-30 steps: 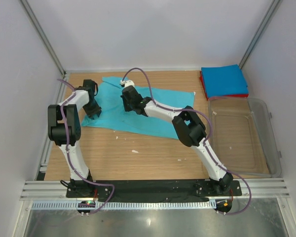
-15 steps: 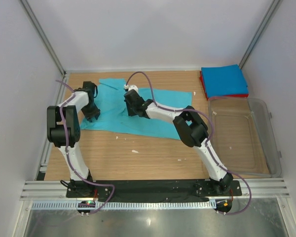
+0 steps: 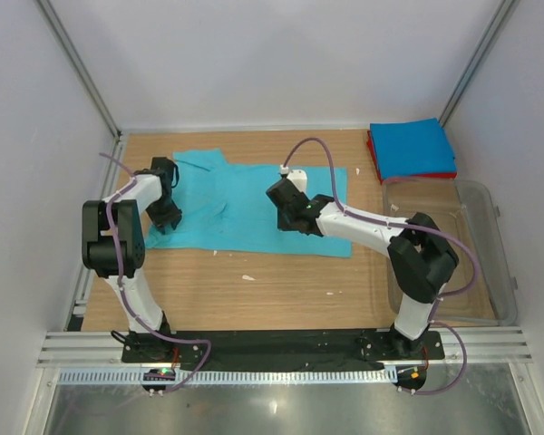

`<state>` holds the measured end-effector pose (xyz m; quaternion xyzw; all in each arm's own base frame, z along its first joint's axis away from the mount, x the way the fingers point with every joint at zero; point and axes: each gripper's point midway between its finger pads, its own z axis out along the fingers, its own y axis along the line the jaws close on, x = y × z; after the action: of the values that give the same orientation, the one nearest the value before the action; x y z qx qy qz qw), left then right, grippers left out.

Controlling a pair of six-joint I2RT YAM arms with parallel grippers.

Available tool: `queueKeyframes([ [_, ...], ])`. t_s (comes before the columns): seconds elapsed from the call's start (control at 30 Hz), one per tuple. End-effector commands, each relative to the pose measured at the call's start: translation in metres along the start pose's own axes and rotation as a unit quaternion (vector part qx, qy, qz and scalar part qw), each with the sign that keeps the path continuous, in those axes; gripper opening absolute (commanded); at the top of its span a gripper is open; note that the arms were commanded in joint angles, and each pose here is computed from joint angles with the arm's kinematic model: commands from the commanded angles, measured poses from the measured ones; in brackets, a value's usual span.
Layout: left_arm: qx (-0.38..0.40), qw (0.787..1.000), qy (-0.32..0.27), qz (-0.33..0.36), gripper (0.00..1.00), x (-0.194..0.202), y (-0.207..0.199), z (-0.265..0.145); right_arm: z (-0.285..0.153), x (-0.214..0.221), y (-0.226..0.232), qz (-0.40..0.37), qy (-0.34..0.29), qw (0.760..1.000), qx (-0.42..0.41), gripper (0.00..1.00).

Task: Fold and stack the t-shirts
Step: Fold the tshirt

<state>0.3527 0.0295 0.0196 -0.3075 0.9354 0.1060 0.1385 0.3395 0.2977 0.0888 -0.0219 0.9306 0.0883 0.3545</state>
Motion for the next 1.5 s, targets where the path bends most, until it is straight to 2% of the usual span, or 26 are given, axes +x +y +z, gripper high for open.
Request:
queueKeyframes([
  [0.0, -0.024, 1.0, -0.013, 0.0, 0.38, -0.001, 0.017, -0.008, -0.005, 0.023, -0.051, 0.014, 0.013, 0.997, 0.071, 0.14],
  [0.17, -0.037, 0.999, -0.02, 0.004, 0.38, -0.004, 0.023, -0.011, -0.011, 0.028, -0.089, 0.019, 0.015, 0.994, 0.107, 0.13],
  [0.53, -0.075, 0.997, -0.031, -0.003, 0.38, -0.006, 0.054, -0.024, -0.02, 0.087, -0.136, 0.009, 0.062, 0.986, 0.156, 0.13],
  [0.73, -0.1, 0.995, -0.013, -0.006, 0.38, 0.012, 0.071, -0.024, -0.033, 0.105, -0.142, 0.023, 0.069, 0.987, 0.141, 0.13],
  [1.13, -0.118, 0.993, 0.017, -0.022, 0.36, 0.04, 0.097, -0.021, -0.048, 0.106, -0.142, 0.028, 0.06, 0.99, 0.124, 0.13],
  [1.23, -0.096, 0.995, 0.004, -0.025, 0.37, 0.031, 0.094, -0.04, -0.055, 0.103, -0.138, 0.032, 0.06, 0.991, 0.111, 0.13],
  [1.27, -0.071, 0.997, -0.022, -0.03, 0.38, 0.017, 0.089, -0.056, -0.059, 0.1, -0.137, 0.025, 0.06, 0.992, 0.106, 0.14],
  [1.37, 0.016, 0.997, -0.07, -0.024, 0.41, -0.014, 0.064, -0.092, -0.075, 0.066, -0.117, 0.025, 0.029, 0.997, 0.063, 0.19],
  [1.47, 0.11, 0.986, -0.123, -0.015, 0.48, -0.045, 0.033, -0.122, -0.086, 0.02, -0.102, 0.021, -0.009, 0.999, 0.033, 0.27],
])
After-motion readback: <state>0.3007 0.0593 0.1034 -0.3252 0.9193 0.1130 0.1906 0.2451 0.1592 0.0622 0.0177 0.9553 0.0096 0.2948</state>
